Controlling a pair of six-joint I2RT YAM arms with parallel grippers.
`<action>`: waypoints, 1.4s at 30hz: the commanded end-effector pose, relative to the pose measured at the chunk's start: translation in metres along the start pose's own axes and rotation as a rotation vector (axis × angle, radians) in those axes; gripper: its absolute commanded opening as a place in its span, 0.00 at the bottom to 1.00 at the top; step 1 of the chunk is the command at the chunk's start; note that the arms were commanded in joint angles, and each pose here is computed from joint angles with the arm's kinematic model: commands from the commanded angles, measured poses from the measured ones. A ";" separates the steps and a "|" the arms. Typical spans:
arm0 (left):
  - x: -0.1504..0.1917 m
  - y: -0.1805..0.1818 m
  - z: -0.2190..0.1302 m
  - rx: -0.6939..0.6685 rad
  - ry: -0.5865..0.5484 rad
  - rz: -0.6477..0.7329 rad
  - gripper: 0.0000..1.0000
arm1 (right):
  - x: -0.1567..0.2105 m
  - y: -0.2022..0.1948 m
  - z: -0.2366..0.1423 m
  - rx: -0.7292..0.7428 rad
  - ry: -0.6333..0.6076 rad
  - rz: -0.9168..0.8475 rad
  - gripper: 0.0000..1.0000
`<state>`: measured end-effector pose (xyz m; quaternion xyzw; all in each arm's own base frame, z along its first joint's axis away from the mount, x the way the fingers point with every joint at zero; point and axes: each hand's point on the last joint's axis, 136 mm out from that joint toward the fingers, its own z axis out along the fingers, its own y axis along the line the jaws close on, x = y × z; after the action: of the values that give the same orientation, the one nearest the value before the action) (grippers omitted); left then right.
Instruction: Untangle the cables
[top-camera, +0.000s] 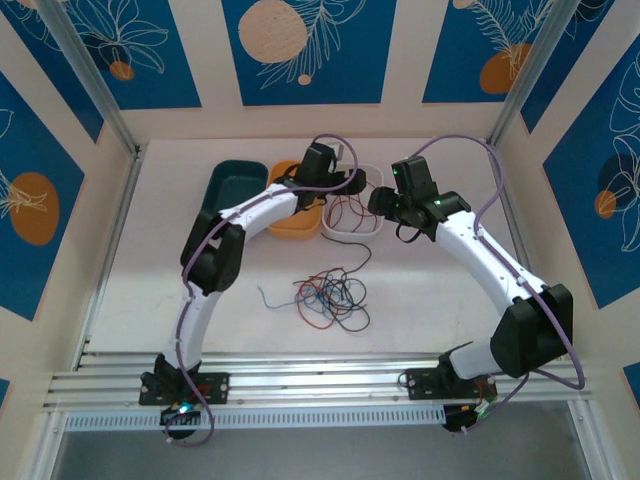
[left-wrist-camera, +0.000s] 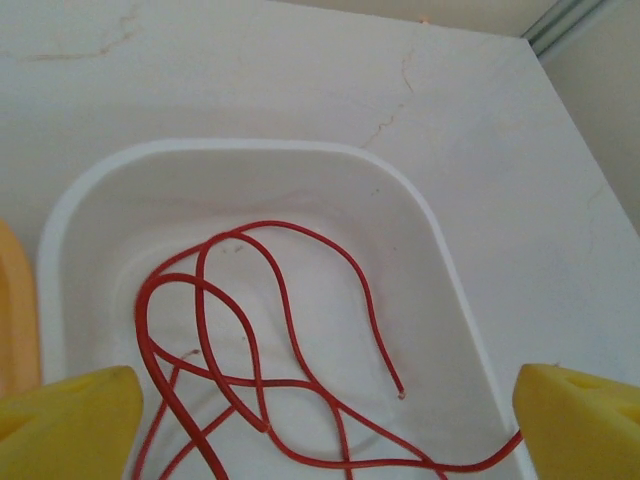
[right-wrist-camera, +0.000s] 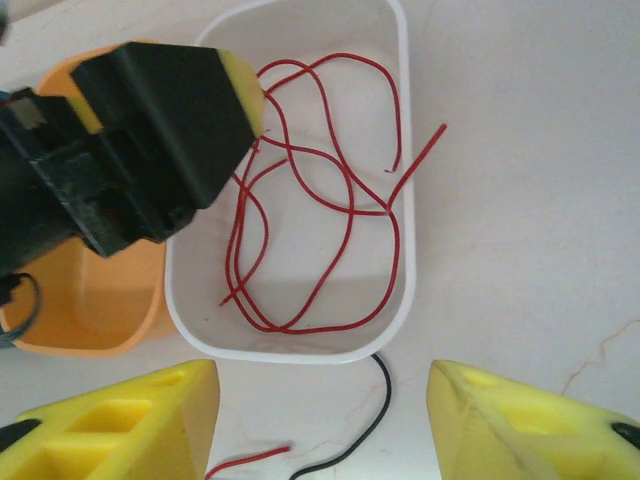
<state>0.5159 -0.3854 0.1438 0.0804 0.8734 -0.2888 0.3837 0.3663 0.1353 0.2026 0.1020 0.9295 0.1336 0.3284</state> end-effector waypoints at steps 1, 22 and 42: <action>-0.046 -0.007 -0.033 -0.016 -0.095 0.027 1.00 | 0.009 -0.011 0.007 0.050 0.028 0.013 0.54; -0.024 0.008 -0.166 -0.079 -0.202 0.103 1.00 | -0.022 -0.039 0.095 0.053 0.143 0.220 0.41; 0.063 0.058 -0.263 -0.206 -0.168 0.092 1.00 | -0.042 -0.047 0.143 0.039 0.159 0.280 0.34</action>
<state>0.3342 -0.2088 0.2204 0.0659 0.8525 -0.2075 0.4753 0.4783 0.1039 0.0987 0.2207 0.9355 0.1583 0.2260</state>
